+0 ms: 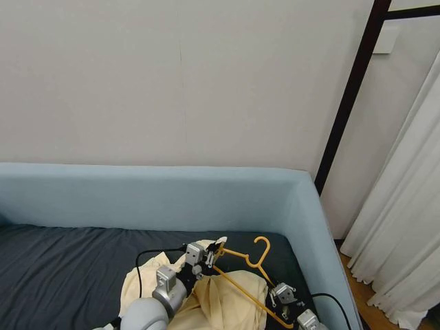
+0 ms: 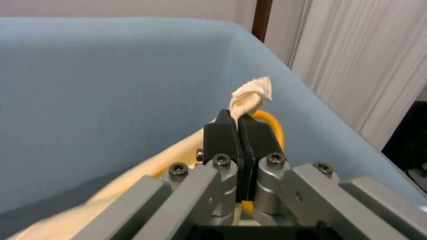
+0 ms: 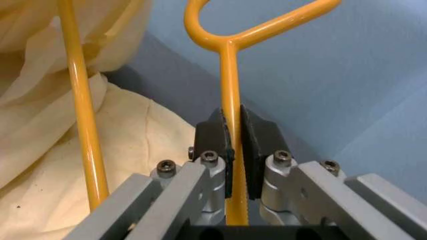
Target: Pick up the clothes from the sofa and hang them on the clothes hanger.
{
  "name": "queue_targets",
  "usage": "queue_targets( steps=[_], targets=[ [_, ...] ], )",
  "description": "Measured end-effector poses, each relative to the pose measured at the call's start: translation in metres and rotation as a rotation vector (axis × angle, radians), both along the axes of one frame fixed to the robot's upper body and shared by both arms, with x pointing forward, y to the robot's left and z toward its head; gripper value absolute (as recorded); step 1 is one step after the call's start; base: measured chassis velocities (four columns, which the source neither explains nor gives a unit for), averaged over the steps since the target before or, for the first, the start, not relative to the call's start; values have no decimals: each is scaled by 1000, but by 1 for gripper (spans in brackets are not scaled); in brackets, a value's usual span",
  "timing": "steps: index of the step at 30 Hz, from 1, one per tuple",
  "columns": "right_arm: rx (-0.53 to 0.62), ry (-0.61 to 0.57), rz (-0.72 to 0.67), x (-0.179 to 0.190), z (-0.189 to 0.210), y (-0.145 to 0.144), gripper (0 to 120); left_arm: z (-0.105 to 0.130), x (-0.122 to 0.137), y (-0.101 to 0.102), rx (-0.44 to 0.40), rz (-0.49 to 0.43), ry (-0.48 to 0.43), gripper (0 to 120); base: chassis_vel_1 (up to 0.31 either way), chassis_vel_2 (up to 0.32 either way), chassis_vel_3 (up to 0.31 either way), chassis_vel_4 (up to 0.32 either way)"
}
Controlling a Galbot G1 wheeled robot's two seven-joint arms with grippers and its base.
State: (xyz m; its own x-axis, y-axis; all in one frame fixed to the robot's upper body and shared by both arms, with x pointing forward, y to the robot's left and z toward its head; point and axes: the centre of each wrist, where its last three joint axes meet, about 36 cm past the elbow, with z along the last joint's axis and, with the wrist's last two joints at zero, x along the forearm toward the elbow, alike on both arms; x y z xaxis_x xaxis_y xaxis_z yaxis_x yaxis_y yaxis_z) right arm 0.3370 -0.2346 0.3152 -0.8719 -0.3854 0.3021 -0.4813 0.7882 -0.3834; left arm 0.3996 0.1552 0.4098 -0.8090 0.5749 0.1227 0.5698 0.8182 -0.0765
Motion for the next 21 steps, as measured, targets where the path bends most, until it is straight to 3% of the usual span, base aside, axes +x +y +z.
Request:
queue_targets(
  steps=[5,13,21],
  targets=[
    [-10,-23,-6,2,-2,1,4,10,16,-18,8,-14,16,0,0,0,0,0],
    [-21,-57,-5,7,5,-5,4,6,3,-21,31,-33,54,0,0,0,0,0],
    [-45,-91,41,-1,-1,3,4,10,-1,-47,22,-65,48,0,0,0,0,0]
  ],
)
